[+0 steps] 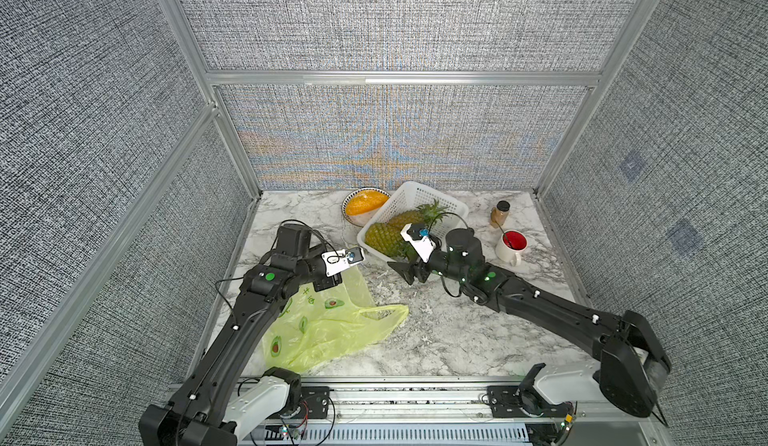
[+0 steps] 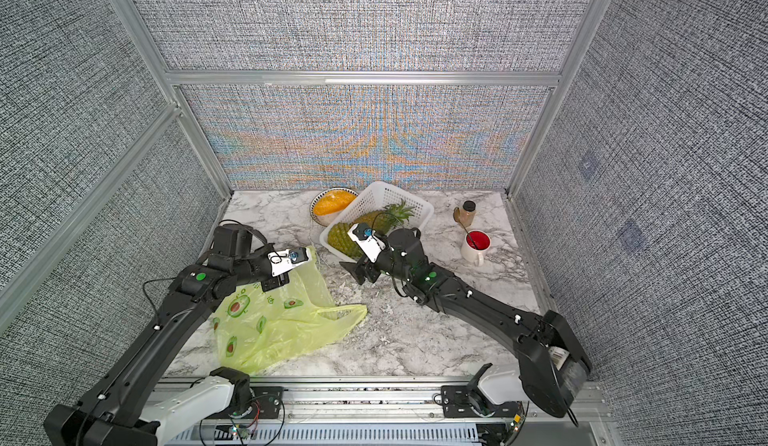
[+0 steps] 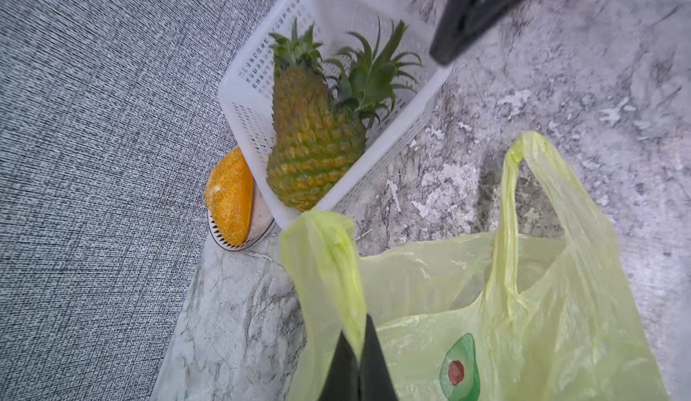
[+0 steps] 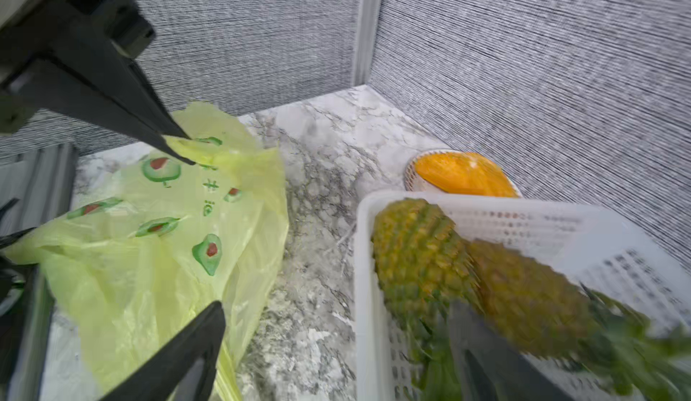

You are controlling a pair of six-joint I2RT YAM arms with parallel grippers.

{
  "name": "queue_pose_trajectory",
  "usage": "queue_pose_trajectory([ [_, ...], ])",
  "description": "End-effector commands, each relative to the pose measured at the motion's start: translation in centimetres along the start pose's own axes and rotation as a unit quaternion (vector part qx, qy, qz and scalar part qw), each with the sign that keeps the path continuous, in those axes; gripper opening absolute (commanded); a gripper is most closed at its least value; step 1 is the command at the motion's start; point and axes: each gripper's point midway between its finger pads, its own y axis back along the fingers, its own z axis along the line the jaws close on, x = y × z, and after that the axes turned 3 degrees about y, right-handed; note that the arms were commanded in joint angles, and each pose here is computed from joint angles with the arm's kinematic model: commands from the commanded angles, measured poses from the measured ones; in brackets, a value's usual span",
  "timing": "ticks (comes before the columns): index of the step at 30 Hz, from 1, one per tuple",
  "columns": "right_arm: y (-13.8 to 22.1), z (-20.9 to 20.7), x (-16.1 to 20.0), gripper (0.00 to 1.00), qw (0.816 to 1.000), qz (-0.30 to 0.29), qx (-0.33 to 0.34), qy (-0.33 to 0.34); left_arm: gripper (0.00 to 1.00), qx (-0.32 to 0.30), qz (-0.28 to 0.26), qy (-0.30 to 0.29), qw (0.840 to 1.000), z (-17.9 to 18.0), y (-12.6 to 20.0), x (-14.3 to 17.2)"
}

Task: Place the pineapple into a plastic bag & tie a knot
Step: Open the plastic bag at the center of the board.

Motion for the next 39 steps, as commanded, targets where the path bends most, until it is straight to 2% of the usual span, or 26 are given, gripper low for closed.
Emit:
queue_pose_trajectory([
  [1, -0.9, 3.4, -0.2, 0.93, 0.995, -0.011, -0.097, 0.007, 0.00, 0.015, -0.032, 0.019, 0.999, -0.6, 1.2, -1.6],
  [7, -3.4, 6.8, 1.0, 0.92, 0.986, -0.012, -0.160, -0.040, 0.00, -0.022, -0.063, 0.022, 0.998, 1.1, 2.3, -3.6],
  [12, -5.2, 7.1, 2.2, 0.86, 0.987, -0.022, -0.141, -0.077, 0.00, -0.037, -0.088, 0.031, 0.995, 2.0, 3.3, -5.1],
  [17, -6.0, 7.1, 2.9, 0.60, 0.986, -0.028, -0.140, -0.089, 0.00, -0.054, -0.099, 0.041, 0.993, 2.3, 4.1, -5.6],
  [20, -6.2, 7.5, 2.8, 0.36, 0.983, -0.031, -0.157, -0.088, 0.00, -0.065, -0.111, 0.045, 0.991, 2.8, 4.6, -6.3],
  [21, -6.2, 7.6, 2.8, 0.25, 0.982, -0.032, -0.162, -0.088, 0.00, -0.072, -0.118, 0.049, 0.989, 3.2, 4.8, -6.6],
  [22, -6.1, 7.7, 2.6, 0.08, 0.981, -0.034, -0.170, -0.092, 0.00, -0.078, -0.126, 0.052, 0.988, 3.6, 5.0, -7.0],
  [23, -6.0, 7.7, 2.4, 0.00, 0.979, -0.036, -0.175, -0.099, 0.00, -0.089, -0.131, 0.057, 0.986, 4.2, 5.1, -7.3],
  [24, -5.8, 7.5, 2.0, 0.00, 0.977, -0.040, -0.176, -0.112, 0.00, -0.114, -0.132, 0.072, 0.982, 5.3, 5.0, -7.2],
  [25, -5.6, 7.4, 1.5, 0.00, 0.975, -0.046, -0.175, -0.126, 0.01, -0.149, -0.134, 0.108, 0.974, 6.9, 4.9, -7.0],
  [26, -5.4, 7.3, 1.0, 0.00, 0.974, -0.052, -0.173, -0.138, 0.15, -0.189, -0.138, 0.146, 0.961, 8.8, 4.8, -6.6],
  [28, -5.1, 6.9, 0.1, 0.00, 0.970, -0.061, -0.165, -0.170, 0.68, -0.267, -0.126, 0.262, 0.919, 12.2, 4.6, -4.4],
  [29, -5.1, 6.6, -0.3, 0.00, 0.968, -0.060, -0.158, -0.187, 0.80, -0.286, -0.108, 0.298, 0.904, 12.9, 4.6, -3.4],
  [30, -5.4, 6.2, -0.3, 0.00, 0.965, -0.051, -0.145, -0.210, 0.96, -0.299, -0.093, 0.334, 0.889, 13.5, 4.5, -2.5],
  [32, -6.3, 5.6, -0.3, 0.00, 0.960, -0.023, -0.127, -0.249, 1.00, -0.311, -0.082, 0.388, 0.864, 13.9, 4.9, -1.7],
  [34, -7.4, 5.3, -0.3, 0.00, 0.953, 0.007, -0.119, -0.278, 0.99, -0.323, -0.088, 0.459, 0.823, 14.1, 6.2, -1.4],
  [39, -9.8, 3.6, 0.1, 0.00, 0.936, 0.062, -0.071, -0.340, 0.99, -0.325, -0.057, 0.529, 0.782, 13.2, 11.0, -2.3],
])
